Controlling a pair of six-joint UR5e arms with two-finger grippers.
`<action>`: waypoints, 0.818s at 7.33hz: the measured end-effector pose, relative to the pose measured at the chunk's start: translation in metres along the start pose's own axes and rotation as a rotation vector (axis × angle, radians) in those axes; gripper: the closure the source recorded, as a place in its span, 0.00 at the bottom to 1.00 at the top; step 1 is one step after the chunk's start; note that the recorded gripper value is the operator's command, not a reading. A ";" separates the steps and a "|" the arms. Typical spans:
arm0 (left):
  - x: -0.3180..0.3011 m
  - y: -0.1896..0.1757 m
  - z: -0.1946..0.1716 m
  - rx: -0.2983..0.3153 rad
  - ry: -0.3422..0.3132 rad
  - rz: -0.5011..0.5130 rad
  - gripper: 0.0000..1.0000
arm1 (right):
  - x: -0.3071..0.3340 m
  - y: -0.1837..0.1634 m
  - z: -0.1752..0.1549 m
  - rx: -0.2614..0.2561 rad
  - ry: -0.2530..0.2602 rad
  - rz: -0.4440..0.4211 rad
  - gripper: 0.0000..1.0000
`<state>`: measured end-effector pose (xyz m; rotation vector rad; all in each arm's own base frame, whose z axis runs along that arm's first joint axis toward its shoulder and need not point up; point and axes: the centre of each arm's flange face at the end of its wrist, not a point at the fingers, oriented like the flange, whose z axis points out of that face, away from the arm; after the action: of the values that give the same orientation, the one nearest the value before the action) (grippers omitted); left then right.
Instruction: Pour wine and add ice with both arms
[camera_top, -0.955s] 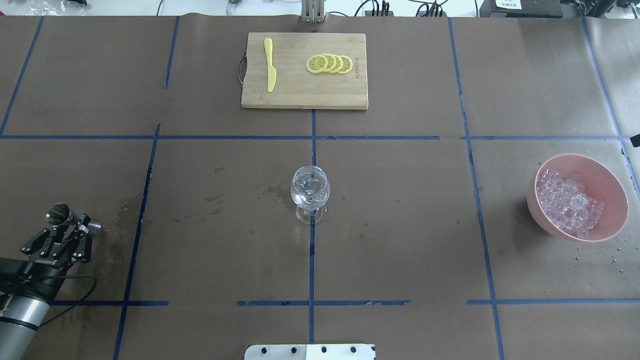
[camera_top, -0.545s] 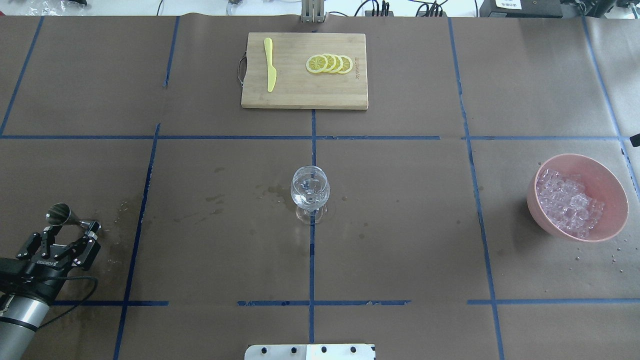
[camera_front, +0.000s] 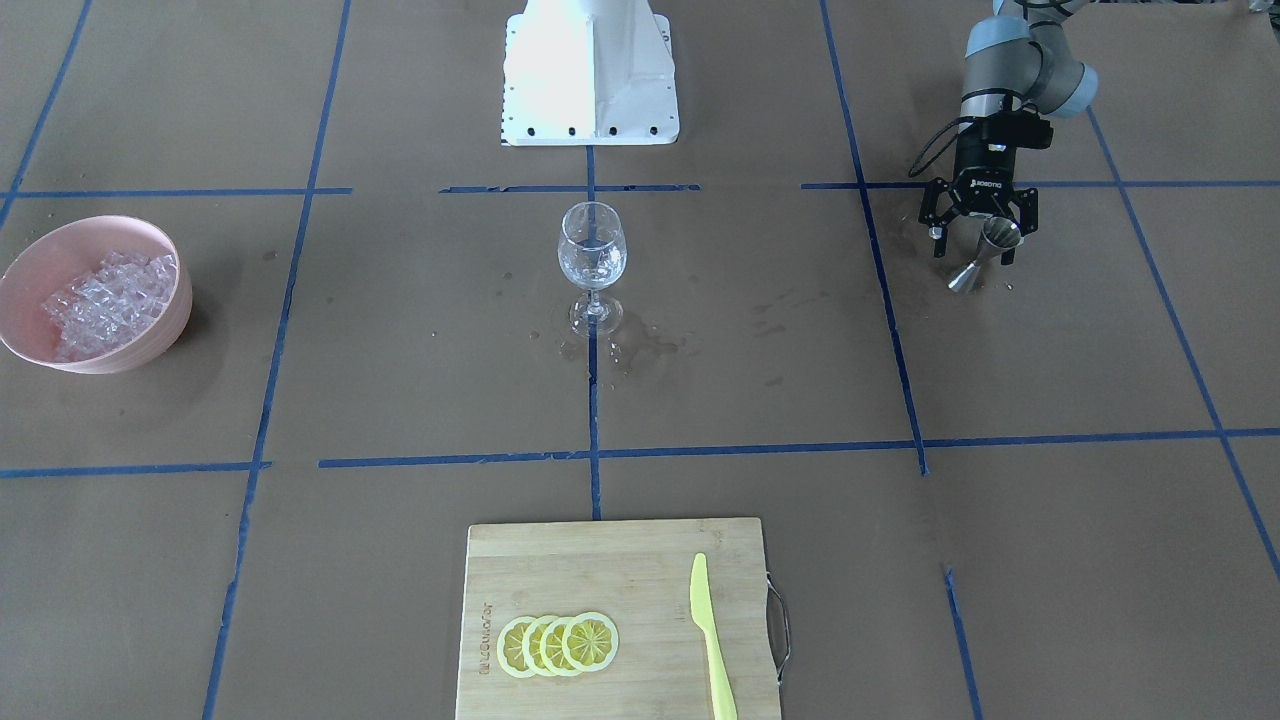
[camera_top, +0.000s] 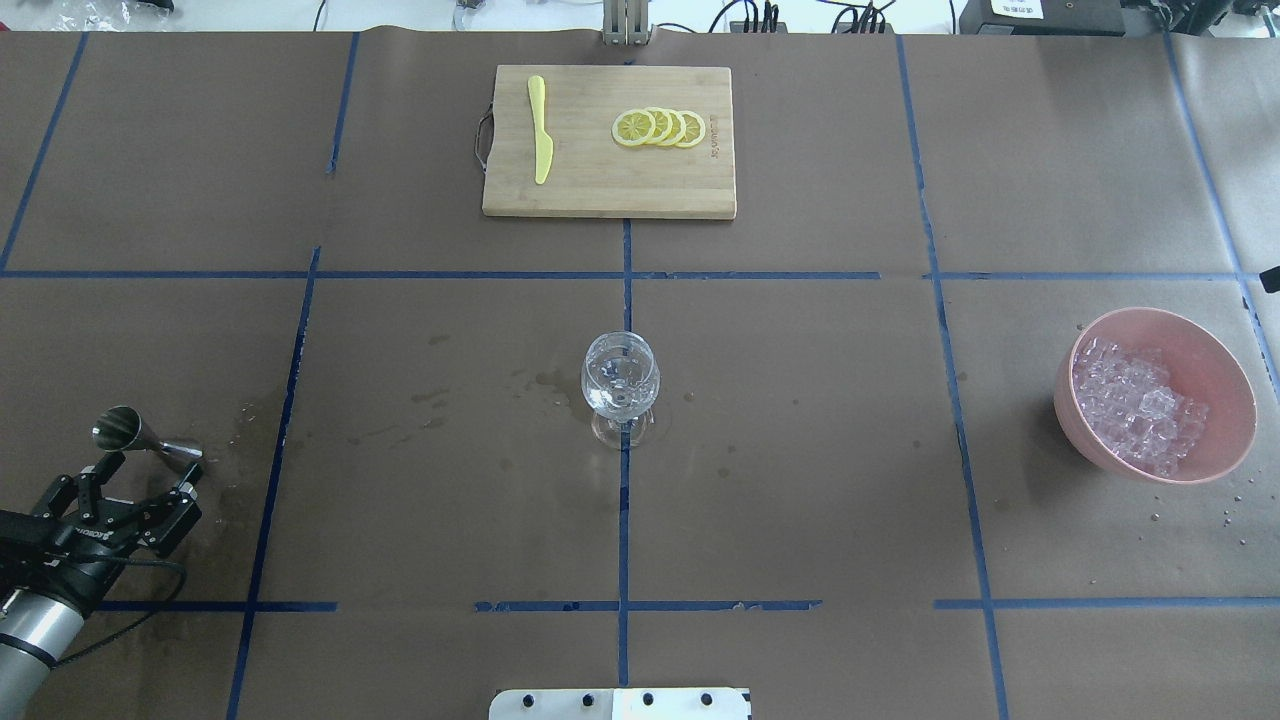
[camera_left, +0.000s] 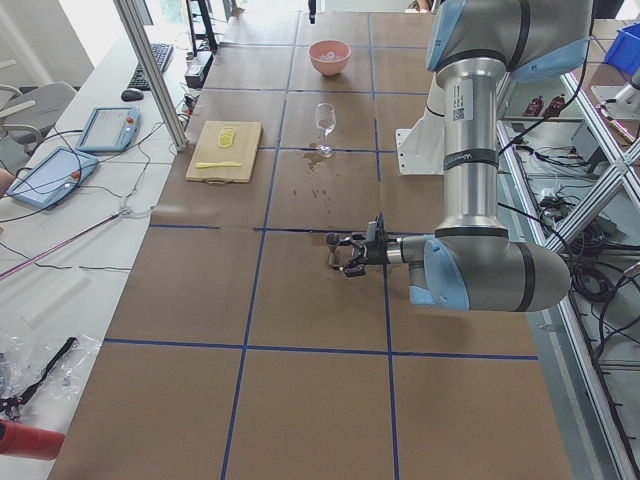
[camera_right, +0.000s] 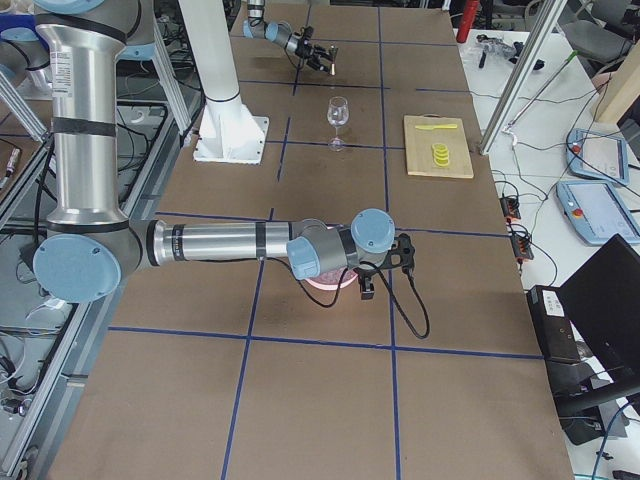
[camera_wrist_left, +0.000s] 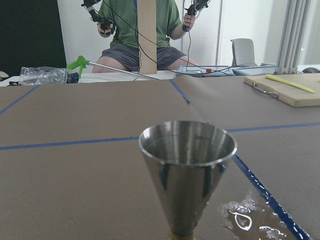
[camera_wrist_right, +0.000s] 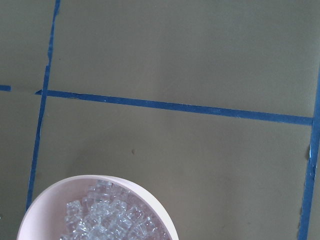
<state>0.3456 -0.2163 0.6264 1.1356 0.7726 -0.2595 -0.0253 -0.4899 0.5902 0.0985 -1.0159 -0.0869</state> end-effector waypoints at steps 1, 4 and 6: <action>-0.007 -0.008 -0.008 -0.057 0.025 0.037 0.01 | -0.001 0.000 0.000 0.001 0.000 0.001 0.00; -0.064 -0.048 -0.048 -0.242 0.130 0.161 0.01 | -0.015 -0.003 -0.004 0.011 -0.004 0.041 0.00; -0.119 -0.059 -0.067 -0.343 0.237 0.293 0.01 | -0.033 -0.005 -0.005 0.013 -0.010 0.063 0.00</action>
<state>0.1992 -0.2047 0.6507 0.9449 0.8099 0.2504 -0.0387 -0.4906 0.5587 0.0774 -1.0283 -0.0234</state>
